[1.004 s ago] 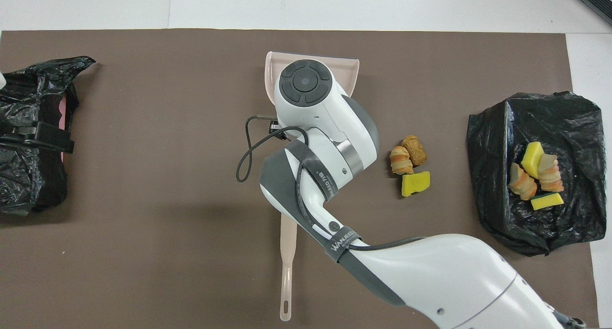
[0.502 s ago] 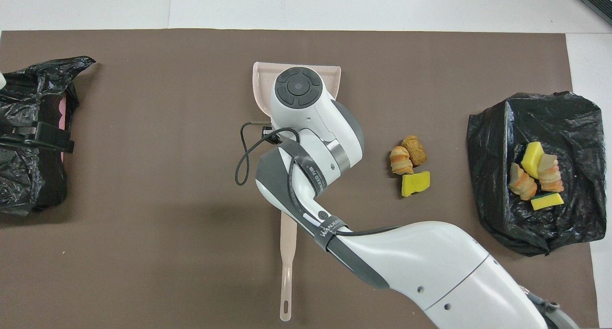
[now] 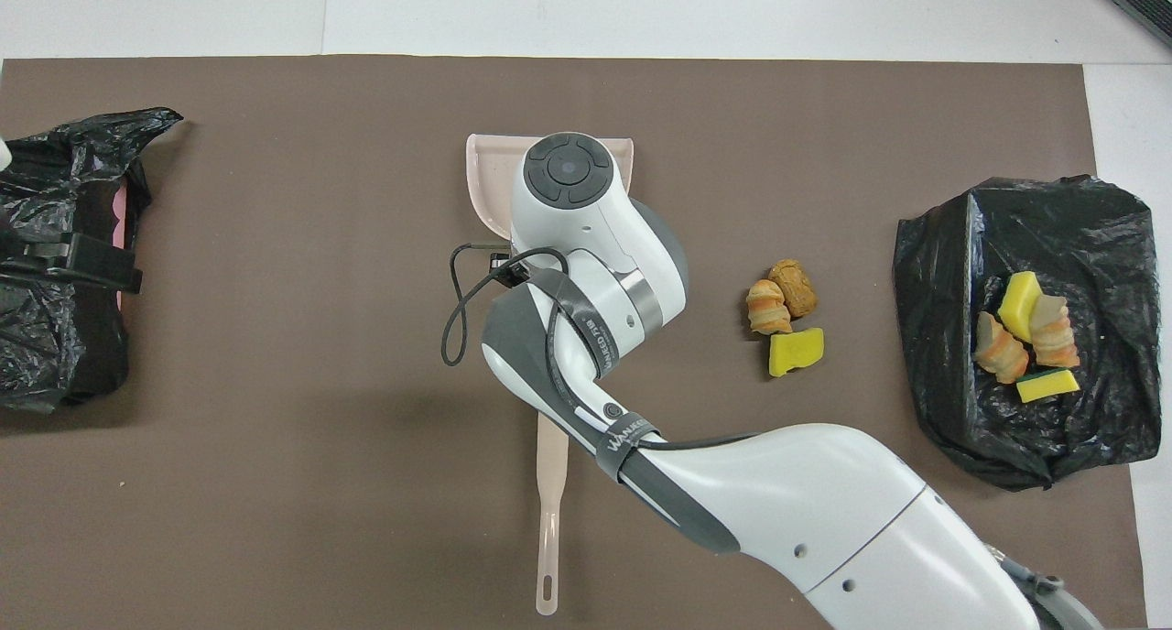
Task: Sweep and dump trash in bin
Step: 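Bring the empty dustpan with the right gripper back beside the brush, then release the dustpan and draw the right gripper back toward the brush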
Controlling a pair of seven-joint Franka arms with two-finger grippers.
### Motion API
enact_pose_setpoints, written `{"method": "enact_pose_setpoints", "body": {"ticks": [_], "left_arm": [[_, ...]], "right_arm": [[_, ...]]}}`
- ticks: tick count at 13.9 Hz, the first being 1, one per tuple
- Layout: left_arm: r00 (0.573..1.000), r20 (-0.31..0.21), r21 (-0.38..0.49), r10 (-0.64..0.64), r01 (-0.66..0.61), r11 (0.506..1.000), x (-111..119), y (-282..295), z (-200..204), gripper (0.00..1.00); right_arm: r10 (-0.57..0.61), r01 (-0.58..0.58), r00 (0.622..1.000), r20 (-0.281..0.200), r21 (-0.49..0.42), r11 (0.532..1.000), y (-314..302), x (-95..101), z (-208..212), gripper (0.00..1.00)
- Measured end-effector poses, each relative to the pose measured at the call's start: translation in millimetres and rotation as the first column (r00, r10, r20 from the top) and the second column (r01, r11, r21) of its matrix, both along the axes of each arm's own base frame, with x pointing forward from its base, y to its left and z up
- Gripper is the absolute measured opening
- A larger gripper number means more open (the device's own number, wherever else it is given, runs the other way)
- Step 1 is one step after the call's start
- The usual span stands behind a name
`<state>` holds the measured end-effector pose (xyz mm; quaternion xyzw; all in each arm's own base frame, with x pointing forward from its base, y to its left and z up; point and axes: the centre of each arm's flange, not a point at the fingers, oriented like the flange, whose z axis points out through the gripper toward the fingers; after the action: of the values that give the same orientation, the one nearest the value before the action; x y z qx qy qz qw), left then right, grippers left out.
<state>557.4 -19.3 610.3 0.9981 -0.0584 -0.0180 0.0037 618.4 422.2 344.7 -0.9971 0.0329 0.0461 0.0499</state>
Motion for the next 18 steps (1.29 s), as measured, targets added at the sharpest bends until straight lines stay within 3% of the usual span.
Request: {"method": "enact_pose_setpoints", "body": {"ticks": [4,5,8,10,15,18], "left_arm": [[1.000,0.000,0.000,0.000,0.000,1.000,0,0,0,1.00],[1.000,0.000,0.000,0.000,0.000,1.000,0,0,0,1.00],[1.000,0.000,0.000,0.000,0.000,1.000,0,0,0,1.00],[1.000,0.000,0.000,0.000,0.000,1.000,0,0,0,1.00],[1.000,0.000,0.000,0.000,0.000,1.000,0,0,0,1.00],[1.000,0.000,0.000,0.000,0.000,1.000,0,0,0,1.00]], "right_arm": [[-0.017,0.017,0.999,0.036,0.020,1.000,-9,8.5,23,0.95],[-0.029,0.028,0.999,0.044,0.026,0.999,-16,12.8,30,1.00],[-0.045,0.043,0.996,0.071,0.036,0.998,-36,22.1,54,1.00],[-0.038,0.036,0.997,0.074,0.026,0.999,-40,11.8,77,1.00],[-0.003,0.002,1.000,-0.009,-0.064,0.998,-63,-58.3,139,1.00],[-0.002,-0.003,0.998,-0.069,-0.063,0.998,-63,-113.5,136,1.00]]}}
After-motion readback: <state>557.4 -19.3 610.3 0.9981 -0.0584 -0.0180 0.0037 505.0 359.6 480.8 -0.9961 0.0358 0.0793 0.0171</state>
